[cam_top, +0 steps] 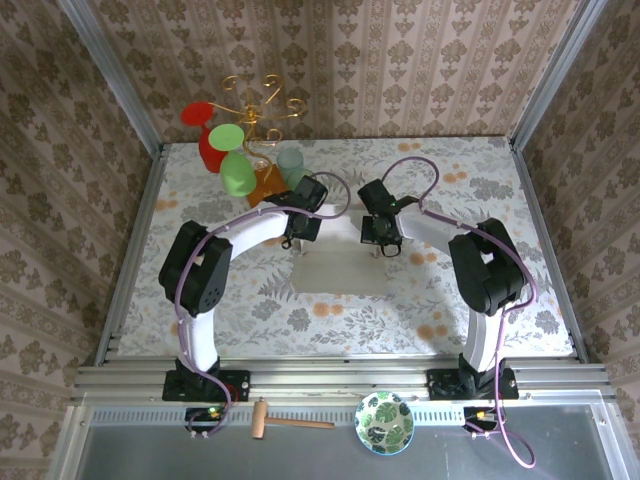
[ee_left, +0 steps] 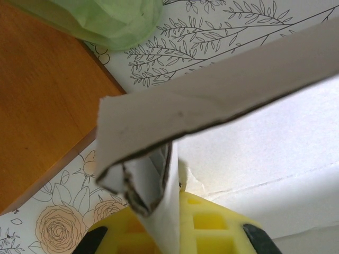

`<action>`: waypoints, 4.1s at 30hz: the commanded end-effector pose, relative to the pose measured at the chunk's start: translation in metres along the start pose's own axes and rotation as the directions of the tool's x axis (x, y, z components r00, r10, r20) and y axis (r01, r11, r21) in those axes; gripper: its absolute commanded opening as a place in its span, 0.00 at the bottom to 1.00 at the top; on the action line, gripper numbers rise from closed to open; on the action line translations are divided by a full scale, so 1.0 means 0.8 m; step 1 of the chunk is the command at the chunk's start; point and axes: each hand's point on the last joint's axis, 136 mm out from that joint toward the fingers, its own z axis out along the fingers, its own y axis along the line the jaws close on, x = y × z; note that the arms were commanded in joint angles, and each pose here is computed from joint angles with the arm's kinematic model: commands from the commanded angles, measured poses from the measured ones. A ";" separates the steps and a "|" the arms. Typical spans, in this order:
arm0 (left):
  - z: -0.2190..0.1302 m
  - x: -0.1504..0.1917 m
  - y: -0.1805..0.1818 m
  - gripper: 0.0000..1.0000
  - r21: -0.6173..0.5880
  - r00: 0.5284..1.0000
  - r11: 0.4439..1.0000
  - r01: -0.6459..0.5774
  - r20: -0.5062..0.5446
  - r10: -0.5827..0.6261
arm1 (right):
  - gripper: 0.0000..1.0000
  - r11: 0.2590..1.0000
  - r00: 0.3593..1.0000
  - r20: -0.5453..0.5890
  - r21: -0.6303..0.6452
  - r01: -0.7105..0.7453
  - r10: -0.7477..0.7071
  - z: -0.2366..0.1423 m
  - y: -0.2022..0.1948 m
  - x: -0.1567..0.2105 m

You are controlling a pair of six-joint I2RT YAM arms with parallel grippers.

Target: Fold the paper box

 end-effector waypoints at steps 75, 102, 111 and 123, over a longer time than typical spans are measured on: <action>0.028 0.035 -0.009 0.03 0.088 0.996 0.995 0.057 -0.074 -0.050 | 0.00 0.990 0.994 -0.105 0.134 0.045 -0.031 0.011 -0.023 0.014; -0.020 -0.024 -0.010 0.45 0.169 0.996 0.983 0.073 0.028 -0.079 | 0.00 0.992 0.993 -0.116 0.115 0.045 -0.032 0.014 -0.019 0.016; 0.007 -0.021 -0.007 0.23 0.162 0.997 0.983 0.081 -0.009 -0.080 | 0.00 0.993 0.992 -0.122 0.113 0.046 -0.032 0.014 -0.020 0.017; 0.013 -0.010 0.014 0.00 -0.074 0.999 0.997 0.027 -0.025 -0.029 | 0.00 0.992 0.992 -0.122 0.114 0.043 -0.029 0.012 -0.021 0.018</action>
